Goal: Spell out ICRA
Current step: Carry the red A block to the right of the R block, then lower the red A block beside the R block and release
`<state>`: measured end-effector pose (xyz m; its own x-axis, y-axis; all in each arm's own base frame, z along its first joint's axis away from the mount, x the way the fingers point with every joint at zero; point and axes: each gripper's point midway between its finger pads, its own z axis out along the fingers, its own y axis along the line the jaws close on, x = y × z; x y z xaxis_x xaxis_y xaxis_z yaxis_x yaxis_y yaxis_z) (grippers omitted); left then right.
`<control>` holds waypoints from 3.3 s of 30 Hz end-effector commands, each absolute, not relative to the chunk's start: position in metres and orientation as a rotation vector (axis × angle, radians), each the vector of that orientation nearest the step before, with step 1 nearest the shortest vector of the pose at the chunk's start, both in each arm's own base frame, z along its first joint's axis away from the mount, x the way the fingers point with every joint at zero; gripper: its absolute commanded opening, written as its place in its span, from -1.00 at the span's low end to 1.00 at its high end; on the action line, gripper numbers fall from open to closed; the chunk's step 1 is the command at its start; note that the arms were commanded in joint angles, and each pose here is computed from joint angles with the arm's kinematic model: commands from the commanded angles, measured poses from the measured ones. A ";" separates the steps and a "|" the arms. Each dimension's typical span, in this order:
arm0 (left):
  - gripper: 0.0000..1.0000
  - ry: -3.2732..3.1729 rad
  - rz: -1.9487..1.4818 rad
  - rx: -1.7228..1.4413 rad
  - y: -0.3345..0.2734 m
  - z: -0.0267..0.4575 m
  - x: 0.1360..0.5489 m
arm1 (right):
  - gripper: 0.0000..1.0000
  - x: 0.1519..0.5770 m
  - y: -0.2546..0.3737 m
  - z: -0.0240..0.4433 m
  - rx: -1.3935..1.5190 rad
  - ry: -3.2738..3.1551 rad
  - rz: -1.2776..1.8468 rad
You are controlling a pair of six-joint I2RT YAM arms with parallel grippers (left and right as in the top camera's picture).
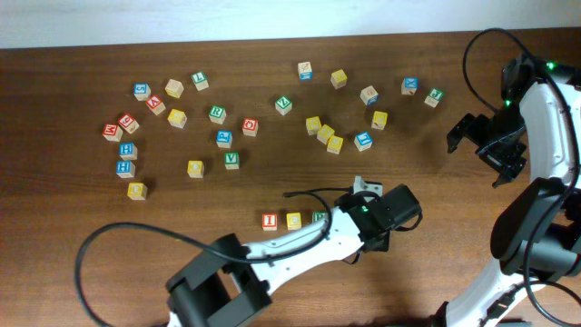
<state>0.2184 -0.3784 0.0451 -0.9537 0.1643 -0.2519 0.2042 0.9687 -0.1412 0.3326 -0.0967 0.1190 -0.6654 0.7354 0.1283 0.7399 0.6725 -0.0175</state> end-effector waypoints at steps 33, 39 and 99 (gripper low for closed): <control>-0.01 2.670 0.027 0.265 -0.350 0.040 0.273 | 0.97 0.335 -0.099 0.124 -1.241 -2.772 -0.044; 0.14 2.652 -0.124 0.856 -0.381 0.061 0.252 | 0.96 0.335 -0.099 0.124 -1.241 -2.772 -0.044; -0.34 3.008 -0.095 0.023 -0.339 0.007 0.262 | 0.97 0.335 -0.099 0.124 -1.241 -2.772 -0.044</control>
<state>0.2561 -0.3438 0.0093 -0.9943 0.0277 -0.1026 0.0373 0.9950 -0.0926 0.3327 -0.0967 0.1190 -0.6654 0.7354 0.1279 0.7399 0.6725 -0.0173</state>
